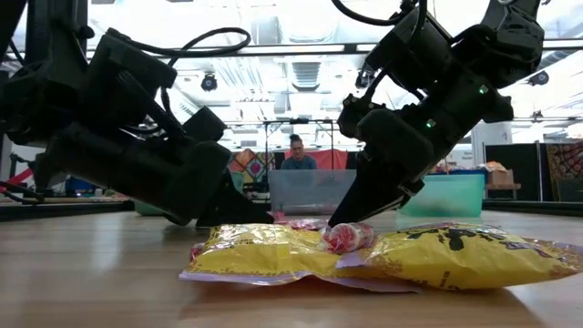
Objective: Sort candy
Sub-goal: Put the red candy into the green bin
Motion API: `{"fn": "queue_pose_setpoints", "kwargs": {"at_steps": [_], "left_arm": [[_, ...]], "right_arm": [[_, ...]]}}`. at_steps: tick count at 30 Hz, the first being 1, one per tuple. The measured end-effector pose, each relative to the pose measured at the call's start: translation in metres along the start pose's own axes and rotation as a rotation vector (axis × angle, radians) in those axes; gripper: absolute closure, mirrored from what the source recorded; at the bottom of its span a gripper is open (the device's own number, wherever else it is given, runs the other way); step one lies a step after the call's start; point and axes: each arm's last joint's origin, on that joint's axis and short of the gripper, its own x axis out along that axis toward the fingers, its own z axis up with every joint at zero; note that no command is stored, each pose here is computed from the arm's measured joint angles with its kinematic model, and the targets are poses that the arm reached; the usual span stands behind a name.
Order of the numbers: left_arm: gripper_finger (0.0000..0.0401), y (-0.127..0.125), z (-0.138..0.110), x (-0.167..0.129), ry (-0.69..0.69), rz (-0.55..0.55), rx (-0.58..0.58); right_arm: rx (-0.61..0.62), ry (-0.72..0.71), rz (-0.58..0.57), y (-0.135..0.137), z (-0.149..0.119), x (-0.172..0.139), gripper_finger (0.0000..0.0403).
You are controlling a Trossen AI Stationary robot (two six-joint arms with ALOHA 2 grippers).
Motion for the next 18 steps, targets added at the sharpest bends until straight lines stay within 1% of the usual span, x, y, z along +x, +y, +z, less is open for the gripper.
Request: {"fn": "queue_pose_setpoints", "kwargs": {"at_steps": [7,14,18], "left_arm": [[0.0391,0.0006,-0.0002,-0.0001,-0.002,0.011,-0.013],[0.04,-0.0018,-0.0001,-0.0019,-0.015,0.007,-0.024],[0.0401,-0.0053,0.0016,-0.0044,-0.013,-0.023,-0.025]], "right_arm": [[0.0,-0.005,-0.011,-0.0003,0.0001,0.0,0.0394],[-0.007,-0.007,-0.015,-0.0004,0.0002,0.0,0.0394],[-0.005,-0.007,-0.016,-0.0004,0.0003,-0.0001,0.0394]]}}
